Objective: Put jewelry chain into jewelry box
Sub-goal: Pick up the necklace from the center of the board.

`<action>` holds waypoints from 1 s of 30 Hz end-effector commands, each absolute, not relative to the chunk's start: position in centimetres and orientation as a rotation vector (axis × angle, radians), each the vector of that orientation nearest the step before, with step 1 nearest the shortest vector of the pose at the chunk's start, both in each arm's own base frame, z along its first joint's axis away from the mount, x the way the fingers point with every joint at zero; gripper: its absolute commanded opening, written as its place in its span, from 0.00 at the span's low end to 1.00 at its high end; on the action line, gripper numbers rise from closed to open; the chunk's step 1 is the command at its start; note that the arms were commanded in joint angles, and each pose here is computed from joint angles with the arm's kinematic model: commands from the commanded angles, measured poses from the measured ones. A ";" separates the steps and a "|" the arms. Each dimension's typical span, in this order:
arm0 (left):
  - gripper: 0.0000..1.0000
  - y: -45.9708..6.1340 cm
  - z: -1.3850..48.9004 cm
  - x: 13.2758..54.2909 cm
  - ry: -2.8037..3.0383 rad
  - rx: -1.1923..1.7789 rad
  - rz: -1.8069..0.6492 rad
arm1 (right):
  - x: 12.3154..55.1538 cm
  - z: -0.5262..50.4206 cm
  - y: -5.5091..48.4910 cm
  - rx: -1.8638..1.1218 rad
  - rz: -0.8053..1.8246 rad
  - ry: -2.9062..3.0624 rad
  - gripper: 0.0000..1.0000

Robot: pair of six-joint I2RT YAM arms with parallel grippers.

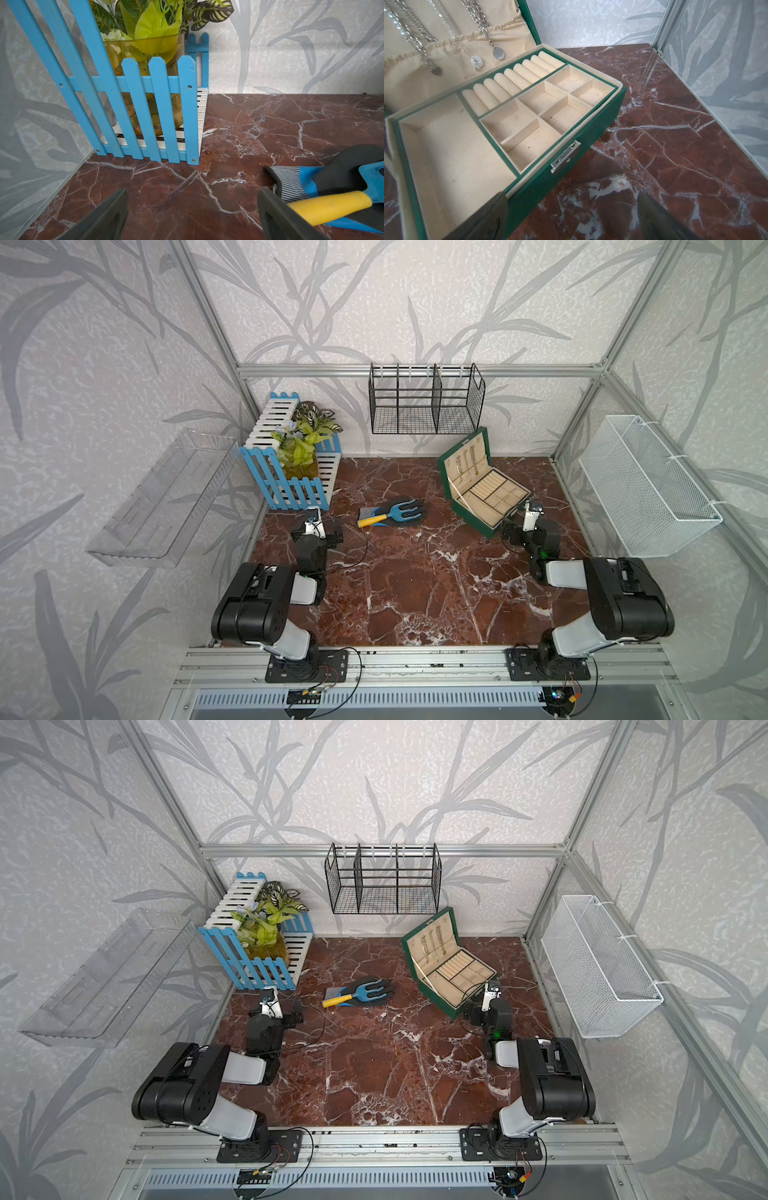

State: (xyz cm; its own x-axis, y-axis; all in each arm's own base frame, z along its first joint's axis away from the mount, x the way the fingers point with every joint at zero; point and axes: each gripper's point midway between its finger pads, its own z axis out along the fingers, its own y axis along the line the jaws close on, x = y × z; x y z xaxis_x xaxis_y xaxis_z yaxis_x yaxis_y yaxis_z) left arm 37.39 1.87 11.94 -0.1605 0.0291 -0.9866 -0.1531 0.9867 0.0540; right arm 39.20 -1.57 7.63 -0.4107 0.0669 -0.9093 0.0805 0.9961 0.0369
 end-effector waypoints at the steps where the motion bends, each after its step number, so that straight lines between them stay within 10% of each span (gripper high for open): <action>1: 1.00 2.2 12.8 37.6 1.700 -0.115 0.160 | 39.7 8.8 -1.3 0.091 -0.010 1.966 0.99; 22: 1.00 -1.6 19.5 37.1 1.698 -0.017 0.046 | 34.3 14.7 -1.2 0.435 0.122 2.238 1.00; 30: 1.00 -13.3 20.8 31.9 1.699 0.232 -0.378 | 25.9 11.1 2.5 0.580 0.115 2.650 0.73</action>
State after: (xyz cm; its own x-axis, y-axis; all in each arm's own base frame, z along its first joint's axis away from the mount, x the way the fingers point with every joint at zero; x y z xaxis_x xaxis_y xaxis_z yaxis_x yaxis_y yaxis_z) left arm 33.71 -10.37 23.35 -0.0402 -0.0399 -0.9984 0.2467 0.9679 -0.0486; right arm 32.45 1.31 16.93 -0.6205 0.4039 -0.6722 0.2783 0.9148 0.2927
